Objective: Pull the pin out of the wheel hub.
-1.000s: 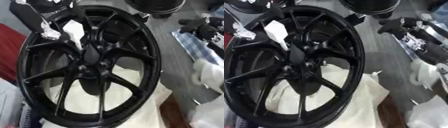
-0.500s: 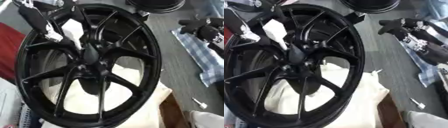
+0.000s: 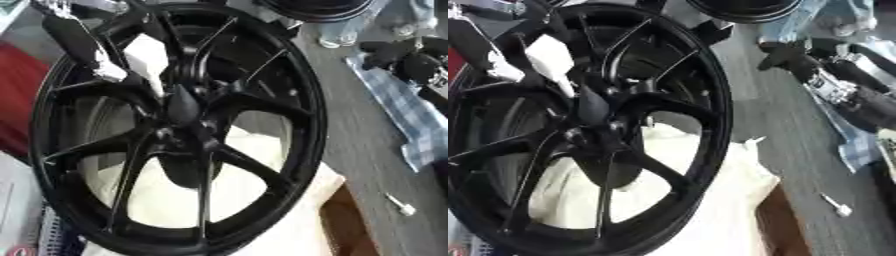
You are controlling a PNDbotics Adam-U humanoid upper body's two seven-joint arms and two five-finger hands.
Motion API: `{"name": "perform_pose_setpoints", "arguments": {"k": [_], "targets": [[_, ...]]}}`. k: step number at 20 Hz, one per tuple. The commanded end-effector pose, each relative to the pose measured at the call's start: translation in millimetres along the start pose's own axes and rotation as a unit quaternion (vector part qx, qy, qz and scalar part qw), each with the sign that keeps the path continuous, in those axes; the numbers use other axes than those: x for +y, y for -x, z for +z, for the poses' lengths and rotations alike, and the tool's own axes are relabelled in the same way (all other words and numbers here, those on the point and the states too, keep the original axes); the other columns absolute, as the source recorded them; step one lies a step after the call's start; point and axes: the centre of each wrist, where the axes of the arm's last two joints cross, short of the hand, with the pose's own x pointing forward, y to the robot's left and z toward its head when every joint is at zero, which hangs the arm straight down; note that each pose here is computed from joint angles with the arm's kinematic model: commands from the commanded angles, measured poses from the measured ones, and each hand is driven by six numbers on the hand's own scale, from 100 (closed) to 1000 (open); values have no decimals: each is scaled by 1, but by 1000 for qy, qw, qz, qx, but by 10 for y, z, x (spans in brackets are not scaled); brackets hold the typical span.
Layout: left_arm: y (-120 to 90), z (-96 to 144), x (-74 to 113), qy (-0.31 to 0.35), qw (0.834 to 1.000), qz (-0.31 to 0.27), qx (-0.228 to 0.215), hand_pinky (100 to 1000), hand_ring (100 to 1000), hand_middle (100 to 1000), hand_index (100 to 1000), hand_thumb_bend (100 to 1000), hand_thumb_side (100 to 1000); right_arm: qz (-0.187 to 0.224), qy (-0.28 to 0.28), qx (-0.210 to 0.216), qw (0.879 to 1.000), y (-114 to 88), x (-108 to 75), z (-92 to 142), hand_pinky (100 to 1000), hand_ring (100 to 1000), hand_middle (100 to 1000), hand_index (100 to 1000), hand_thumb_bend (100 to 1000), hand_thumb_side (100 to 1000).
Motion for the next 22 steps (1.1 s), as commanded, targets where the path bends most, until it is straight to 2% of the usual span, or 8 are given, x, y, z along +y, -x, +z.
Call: {"name": "perform_pose_setpoints", "arguments": {"k": [1, 10, 13, 15, 17, 22], "targets": [[30, 96, 120, -9, 1000, -7, 6, 949, 870, 802, 907, 280, 442, 17, -4, -6, 1000, -80, -27, -16, 1000, 1000, 684, 726, 100, 604], [75, 64, 94, -7, 1000, 5, 6, 926, 855, 779, 878, 266, 354, 17, -3, -5, 1000, -75, -24, -13, 1000, 1000, 685, 727, 100, 608], [82, 45, 75, -6, 1000, 10, -1, 918, 839, 753, 858, 235, 346, 16, -2, -5, 1000, -73, -24, -10, 1000, 1000, 685, 728, 100, 608], [78, 46, 82, -8, 1000, 12, -7, 916, 811, 707, 824, 223, 317, 16, -1, -3, 1000, -69, -21, -6, 1000, 1000, 685, 728, 100, 611], [66, 53, 102, -12, 1000, 14, -15, 916, 800, 699, 821, 212, 290, 16, -1, -1, 1000, -64, -17, -3, 1000, 1000, 684, 727, 100, 612], [40, 66, 141, -22, 999, 19, -31, 924, 820, 750, 851, 310, 246, 15, -2, 0, 1000, -61, -13, -4, 1000, 1000, 683, 727, 100, 613]]}}
